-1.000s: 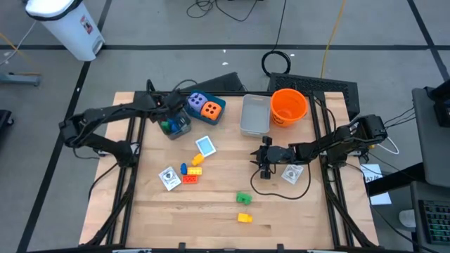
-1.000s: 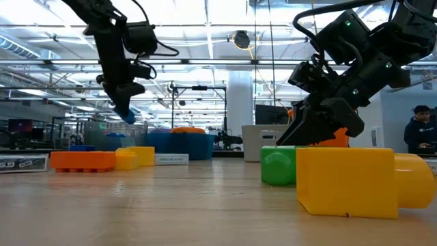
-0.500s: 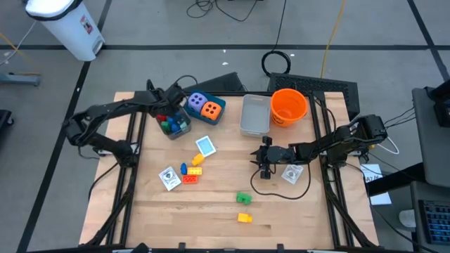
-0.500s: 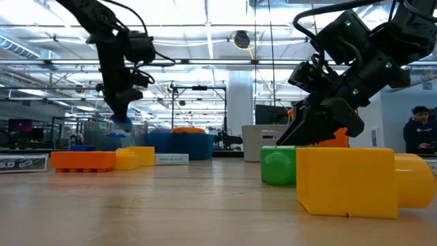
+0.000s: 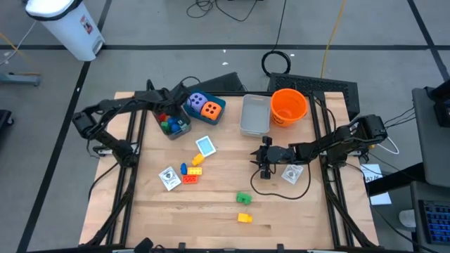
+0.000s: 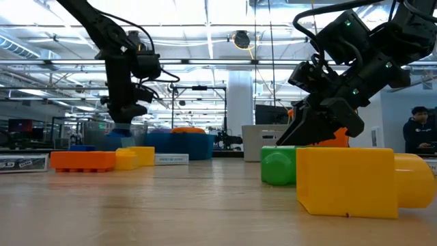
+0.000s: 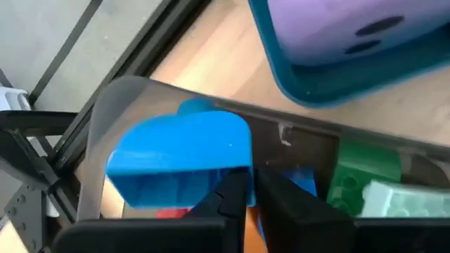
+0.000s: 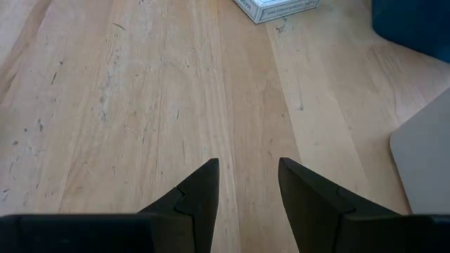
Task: Pick & Place Toys
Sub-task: Put the blue game piece into the black bin, then put the green game piece into the black bin
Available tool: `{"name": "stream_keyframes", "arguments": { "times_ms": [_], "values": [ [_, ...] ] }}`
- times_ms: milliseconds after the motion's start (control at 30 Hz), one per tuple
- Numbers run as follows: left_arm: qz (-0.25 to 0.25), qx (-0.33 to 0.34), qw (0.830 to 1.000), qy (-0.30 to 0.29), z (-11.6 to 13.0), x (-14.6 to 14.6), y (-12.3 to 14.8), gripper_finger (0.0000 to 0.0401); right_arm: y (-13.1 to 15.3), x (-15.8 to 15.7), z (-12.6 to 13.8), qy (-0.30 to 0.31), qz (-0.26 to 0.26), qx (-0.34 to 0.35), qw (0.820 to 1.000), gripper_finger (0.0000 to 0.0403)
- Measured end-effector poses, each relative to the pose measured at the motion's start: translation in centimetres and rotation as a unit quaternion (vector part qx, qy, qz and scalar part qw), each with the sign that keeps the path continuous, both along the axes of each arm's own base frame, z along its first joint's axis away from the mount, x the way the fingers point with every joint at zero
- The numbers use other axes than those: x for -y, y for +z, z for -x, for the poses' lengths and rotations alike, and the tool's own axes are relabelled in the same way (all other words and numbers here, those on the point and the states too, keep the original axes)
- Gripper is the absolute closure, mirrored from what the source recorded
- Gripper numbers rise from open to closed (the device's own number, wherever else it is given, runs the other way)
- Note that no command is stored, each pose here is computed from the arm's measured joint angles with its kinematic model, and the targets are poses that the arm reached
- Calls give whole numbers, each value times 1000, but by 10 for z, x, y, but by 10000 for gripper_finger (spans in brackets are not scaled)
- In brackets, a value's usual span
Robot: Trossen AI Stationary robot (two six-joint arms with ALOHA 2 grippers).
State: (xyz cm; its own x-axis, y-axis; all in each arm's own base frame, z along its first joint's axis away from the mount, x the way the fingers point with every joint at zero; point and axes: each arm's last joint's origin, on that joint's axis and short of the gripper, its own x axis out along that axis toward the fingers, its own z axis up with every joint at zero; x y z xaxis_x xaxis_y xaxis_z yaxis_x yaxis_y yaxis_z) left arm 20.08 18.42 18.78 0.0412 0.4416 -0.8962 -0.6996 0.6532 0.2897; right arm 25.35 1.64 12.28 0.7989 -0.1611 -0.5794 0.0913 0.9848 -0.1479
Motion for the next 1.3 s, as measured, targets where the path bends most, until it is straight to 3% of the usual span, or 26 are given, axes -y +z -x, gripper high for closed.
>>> {"name": "stream_keyframes", "arguments": {
  "times_ms": [267,433,700,933,1133,1300],
  "values": [
    [17,19,1000,2,3,-3,0,318,0,0,0,0,0,0,1000,264],
    [7,24,1000,-8,3,-3,10,314,0,0,0,0,0,0,1000,264],
    [-11,48,999,-13,0,2,58,313,0,0,0,0,0,0,1000,264],
    [-32,99,994,-23,-6,24,102,313,0,0,0,-7,-10,2,1000,264],
    [-15,145,986,-86,-26,48,106,313,0,0,0,-10,-14,3,1000,264],
    [-2,205,964,-169,-55,76,97,313,0,0,0,-16,-23,5,1000,264]
  ]
}}
